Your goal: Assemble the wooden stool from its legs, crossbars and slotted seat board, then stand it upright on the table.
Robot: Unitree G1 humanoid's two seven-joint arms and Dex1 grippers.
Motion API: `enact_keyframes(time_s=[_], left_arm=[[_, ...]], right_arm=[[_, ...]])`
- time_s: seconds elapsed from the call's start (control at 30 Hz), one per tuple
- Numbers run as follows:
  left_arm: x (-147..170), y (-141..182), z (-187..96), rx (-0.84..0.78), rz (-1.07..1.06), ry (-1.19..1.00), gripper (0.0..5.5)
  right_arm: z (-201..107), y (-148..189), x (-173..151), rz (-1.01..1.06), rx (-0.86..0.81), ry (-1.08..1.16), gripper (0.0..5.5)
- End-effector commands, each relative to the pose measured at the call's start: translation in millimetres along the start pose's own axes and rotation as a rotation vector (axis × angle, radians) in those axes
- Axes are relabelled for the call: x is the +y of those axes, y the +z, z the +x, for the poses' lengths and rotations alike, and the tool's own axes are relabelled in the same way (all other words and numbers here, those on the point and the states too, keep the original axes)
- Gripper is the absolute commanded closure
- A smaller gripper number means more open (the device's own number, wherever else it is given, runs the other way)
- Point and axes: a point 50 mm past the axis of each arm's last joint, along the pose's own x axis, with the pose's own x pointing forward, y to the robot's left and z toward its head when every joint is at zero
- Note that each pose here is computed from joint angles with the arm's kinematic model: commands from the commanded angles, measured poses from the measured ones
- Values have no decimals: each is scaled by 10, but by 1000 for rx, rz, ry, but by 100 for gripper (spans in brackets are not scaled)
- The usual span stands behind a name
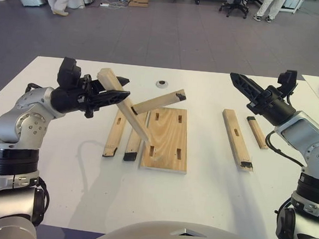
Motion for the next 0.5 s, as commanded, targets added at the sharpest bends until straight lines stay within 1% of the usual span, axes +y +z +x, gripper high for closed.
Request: enact_keyframes(time_s=[0.03,0.2,0.3,0.5], left_arm=[[-53,-65,57,38,30,-70,342],[-111,-76,110,46,52,-108,342],[-137,-139,153,55,44,-133,342],[-107,-183,165,81,34,-152,342]], right_arm=[[6,60,-7,-32,6,-21,219],[2,92,-34,-36,13,-36,219],[7,96,-38,-36,14,-38,219],[5,82,-36,-35,12,-41,219]])
